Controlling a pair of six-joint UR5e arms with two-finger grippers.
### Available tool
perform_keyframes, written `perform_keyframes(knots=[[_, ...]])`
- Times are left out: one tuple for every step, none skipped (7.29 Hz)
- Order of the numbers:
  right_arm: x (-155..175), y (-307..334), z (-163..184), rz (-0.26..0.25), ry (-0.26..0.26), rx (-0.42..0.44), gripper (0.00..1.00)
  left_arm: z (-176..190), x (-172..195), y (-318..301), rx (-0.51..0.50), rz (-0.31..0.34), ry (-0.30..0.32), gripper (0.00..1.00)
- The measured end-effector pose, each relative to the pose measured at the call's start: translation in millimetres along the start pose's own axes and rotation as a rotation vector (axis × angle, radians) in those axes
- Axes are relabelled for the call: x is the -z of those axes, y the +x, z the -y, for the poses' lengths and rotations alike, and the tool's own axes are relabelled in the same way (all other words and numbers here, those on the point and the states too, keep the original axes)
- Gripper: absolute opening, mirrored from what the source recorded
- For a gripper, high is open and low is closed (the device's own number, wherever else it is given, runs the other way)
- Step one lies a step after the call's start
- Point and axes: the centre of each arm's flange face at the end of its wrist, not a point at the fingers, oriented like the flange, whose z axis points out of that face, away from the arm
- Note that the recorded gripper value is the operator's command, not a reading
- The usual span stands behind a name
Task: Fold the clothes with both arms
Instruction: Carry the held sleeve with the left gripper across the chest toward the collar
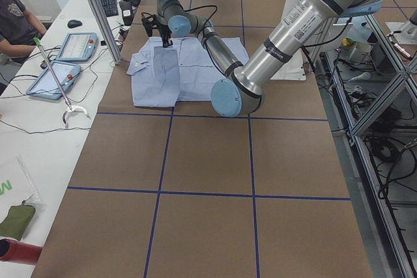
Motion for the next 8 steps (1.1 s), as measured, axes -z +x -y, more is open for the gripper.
perform_keyframes(knots=[[-2,3,-2,-0.003,-0.004,-0.004,1.0,-8,-9,28,0.036,-0.022,-0.013,0.0],[-4,6,-4,-0.006,-0.009,-0.007,1.0,-17,-15,51,0.069,-0.046,-0.028,0.0],[-6,8,-5,-0.009,-0.013,-0.01,1.0,-30,-21,70,0.097,-0.068,-0.047,0.0],[-8,9,-6,-0.011,-0.016,-0.013,1.0,-41,-25,84,0.119,-0.084,-0.063,0.0],[-10,11,-7,-0.013,-0.02,-0.015,1.0,-52,-29,92,0.131,-0.093,-0.079,0.0],[-11,12,-7,-0.016,-0.022,-0.017,1.0,-63,-37,95,0.132,-0.101,-0.095,0.0],[-12,13,-7,-0.018,-0.024,-0.018,1.0,-72,-46,96,0.132,-0.107,-0.104,0.0],[-14,14,-7,-0.02,-0.027,-0.02,1.0,-81,-61,96,0.13,-0.107,-0.099,0.0]])
